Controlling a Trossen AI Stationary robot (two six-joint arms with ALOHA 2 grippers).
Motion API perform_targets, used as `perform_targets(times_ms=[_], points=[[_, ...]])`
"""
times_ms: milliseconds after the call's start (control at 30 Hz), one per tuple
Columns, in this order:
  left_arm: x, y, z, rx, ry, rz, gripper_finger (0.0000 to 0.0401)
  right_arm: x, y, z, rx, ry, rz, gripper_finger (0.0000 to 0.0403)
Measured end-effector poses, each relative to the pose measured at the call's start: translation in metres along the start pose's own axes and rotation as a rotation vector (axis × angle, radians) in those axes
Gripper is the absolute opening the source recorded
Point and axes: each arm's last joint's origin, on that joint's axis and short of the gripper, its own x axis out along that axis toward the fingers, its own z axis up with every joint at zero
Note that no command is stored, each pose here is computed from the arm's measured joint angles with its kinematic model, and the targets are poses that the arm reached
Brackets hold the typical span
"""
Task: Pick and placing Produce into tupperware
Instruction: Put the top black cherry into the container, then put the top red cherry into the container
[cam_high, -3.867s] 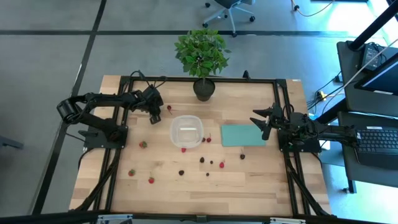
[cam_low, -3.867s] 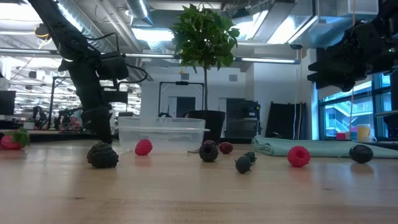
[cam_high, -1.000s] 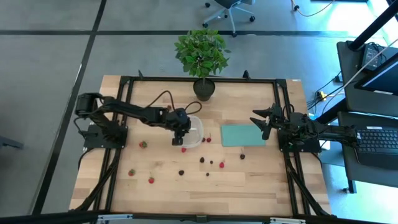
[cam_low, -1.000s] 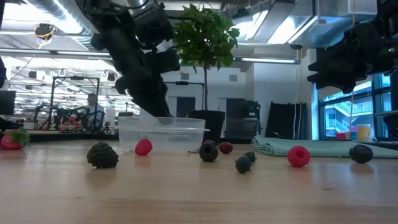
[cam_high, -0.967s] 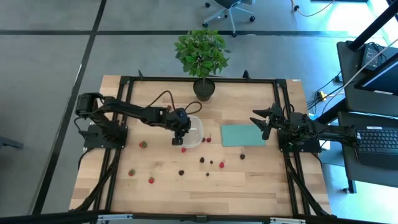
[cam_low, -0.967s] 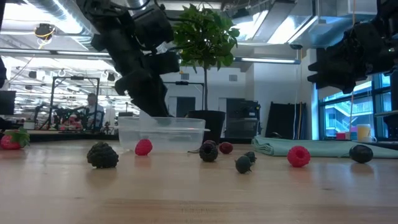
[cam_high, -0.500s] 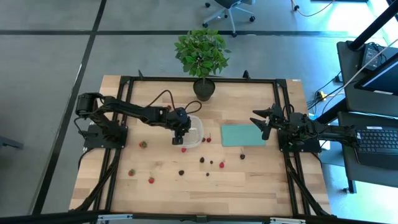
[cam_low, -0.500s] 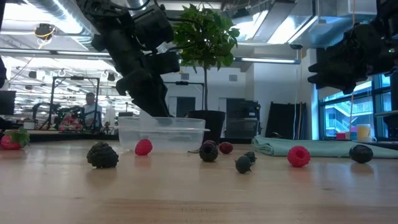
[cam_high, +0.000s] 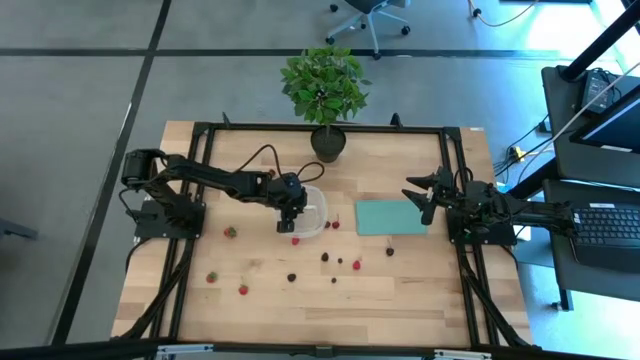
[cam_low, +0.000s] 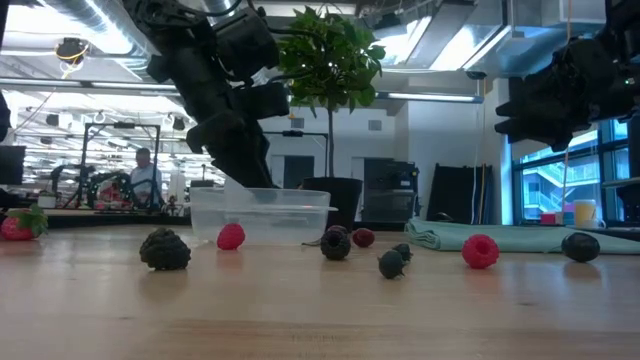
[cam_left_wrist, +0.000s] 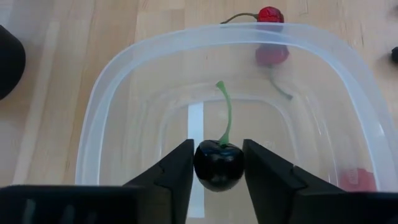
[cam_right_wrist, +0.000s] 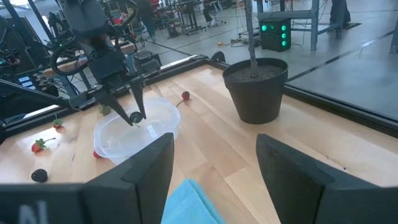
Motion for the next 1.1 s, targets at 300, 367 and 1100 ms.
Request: perform_targets(times_ms=[300, 367, 1100], points=[[-0.002, 0.000, 0.000, 0.000, 0.002, 0.000, 0.0197, 0.000, 0.000, 0.000, 0.002, 0.000, 0.000, 0.0229], [-0.008, 0.001, -0.001, 0.002, 0.018, 0.002, 0.0199, 0.000, 0.000, 0.000, 0.002, 0.000, -0.001, 0.0229], [-0.079, 0.045, -0.021, -0.175, 0.126, 0.297, 0.0197, 0.000, 0.000, 0.000, 0.003, -0.001, 0.000, 0.0229]])
